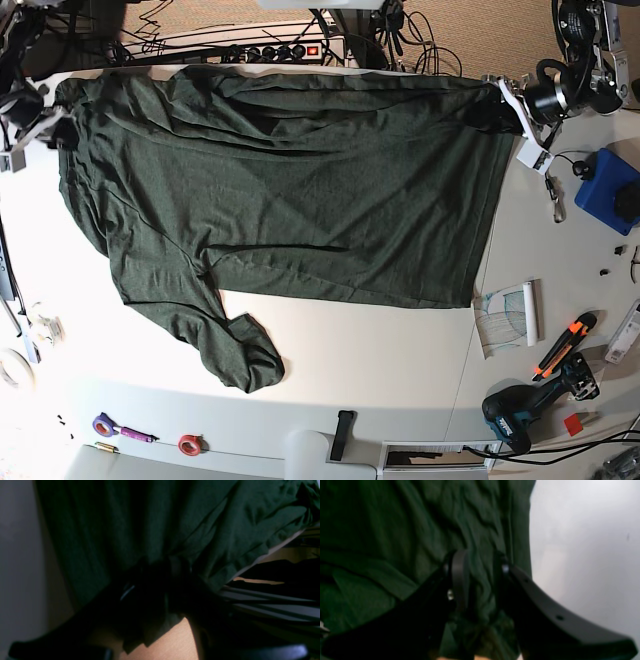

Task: Layout the t-shirt on the table in an organized manner, then fold the t-shirt properly
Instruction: 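Pull the collar edge apart with both grippers to smooth the shirt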

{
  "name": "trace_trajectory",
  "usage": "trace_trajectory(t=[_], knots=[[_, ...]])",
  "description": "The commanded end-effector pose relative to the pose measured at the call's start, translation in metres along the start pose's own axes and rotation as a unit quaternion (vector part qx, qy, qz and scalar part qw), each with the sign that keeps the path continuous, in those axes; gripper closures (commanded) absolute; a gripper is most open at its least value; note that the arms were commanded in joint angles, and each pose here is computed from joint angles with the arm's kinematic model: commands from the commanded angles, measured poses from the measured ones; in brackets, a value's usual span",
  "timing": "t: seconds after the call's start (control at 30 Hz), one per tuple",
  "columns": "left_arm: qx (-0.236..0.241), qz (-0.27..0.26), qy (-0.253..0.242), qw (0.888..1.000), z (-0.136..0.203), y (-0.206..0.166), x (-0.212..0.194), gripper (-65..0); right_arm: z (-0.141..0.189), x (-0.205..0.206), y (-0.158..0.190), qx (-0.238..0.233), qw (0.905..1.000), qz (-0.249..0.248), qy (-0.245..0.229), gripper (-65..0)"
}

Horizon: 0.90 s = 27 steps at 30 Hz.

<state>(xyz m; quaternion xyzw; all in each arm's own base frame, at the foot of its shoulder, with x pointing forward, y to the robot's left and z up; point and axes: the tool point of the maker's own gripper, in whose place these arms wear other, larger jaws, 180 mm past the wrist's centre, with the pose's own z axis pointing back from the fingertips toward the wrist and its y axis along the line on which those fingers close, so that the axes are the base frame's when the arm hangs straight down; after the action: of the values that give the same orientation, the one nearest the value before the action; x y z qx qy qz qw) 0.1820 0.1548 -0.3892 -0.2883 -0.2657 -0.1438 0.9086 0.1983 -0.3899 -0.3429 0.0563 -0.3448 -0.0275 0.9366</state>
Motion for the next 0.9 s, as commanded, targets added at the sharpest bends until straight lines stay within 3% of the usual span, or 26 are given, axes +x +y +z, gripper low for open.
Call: trace_trajectory(t=[0.0,0.23,0.53,0.87], knots=[[-0.003,-0.016,-0.022,1.0,0.004,-0.001,0.017,-14.9,0.007,0.022,-0.005,-0.006,0.9995,0.013,-0.026,-16.9],[0.008,-0.034,-0.036,0.999,0.004,0.004,0.036,-14.9,0.004,0.049,-0.003,-0.003,0.998,0.016,-0.062,-16.8],[0.01,-0.06,-0.112,0.992,0.008,0.006,0.087,-14.9,0.004,0.076,-0.001,0.0,0.9949,0.019,-0.099,-16.8],[0.01,-0.069,-0.134,0.989,0.01,0.007,0.103,-14.9,0.004,0.084,0.0,0.0,0.9938,0.02,-0.109,-16.8]])
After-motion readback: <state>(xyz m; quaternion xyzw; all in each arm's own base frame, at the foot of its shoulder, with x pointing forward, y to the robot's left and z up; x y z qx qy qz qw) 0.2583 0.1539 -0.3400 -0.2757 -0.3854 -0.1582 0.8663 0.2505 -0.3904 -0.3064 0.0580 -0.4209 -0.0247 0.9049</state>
